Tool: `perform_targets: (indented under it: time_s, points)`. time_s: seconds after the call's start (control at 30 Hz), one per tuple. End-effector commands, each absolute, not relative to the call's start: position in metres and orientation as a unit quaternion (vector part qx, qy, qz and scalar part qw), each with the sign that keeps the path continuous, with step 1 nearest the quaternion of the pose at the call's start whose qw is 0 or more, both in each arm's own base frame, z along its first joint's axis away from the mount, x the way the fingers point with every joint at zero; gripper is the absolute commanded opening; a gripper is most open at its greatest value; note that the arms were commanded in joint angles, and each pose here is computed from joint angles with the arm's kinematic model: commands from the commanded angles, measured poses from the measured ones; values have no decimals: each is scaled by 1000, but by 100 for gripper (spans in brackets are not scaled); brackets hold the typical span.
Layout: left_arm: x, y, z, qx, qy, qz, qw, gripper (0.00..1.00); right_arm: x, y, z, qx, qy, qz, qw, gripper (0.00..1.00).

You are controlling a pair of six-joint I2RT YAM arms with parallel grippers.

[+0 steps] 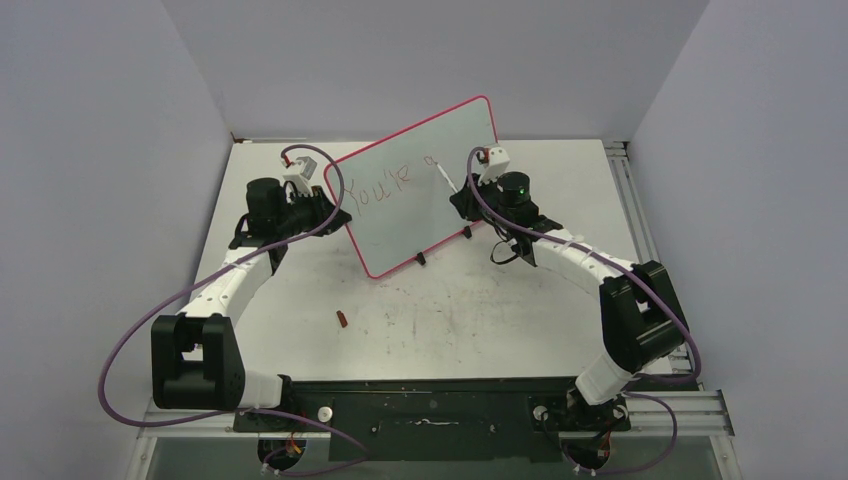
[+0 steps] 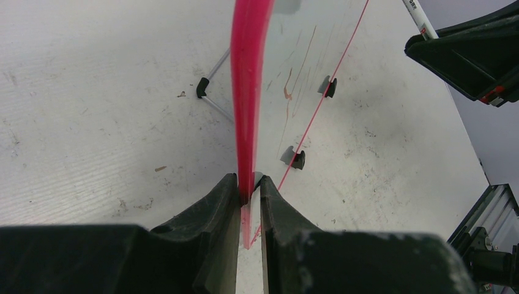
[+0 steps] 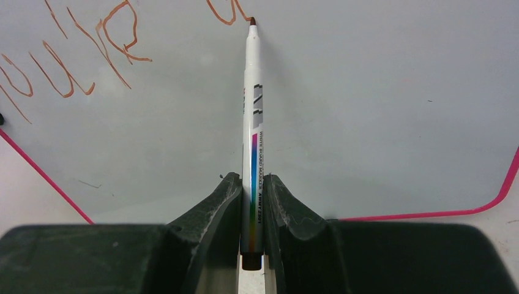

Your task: Write a sentence on the whiteboard

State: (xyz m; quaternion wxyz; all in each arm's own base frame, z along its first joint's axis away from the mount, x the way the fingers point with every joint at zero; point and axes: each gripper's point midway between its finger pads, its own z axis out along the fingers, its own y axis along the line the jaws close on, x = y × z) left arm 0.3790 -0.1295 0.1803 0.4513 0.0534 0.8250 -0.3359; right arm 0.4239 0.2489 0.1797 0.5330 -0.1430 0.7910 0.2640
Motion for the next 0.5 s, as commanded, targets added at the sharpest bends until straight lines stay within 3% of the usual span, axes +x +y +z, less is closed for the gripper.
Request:
perform_targets:
  time_s: [0.0,0.47]
  points:
    - [386,-131,196,65,815,-330,471,0,430,243,200,-131,778,249,562,5]
    - [386,-131,195,65,816,-330,469,0,428,248,254,-140,743,262,600,5]
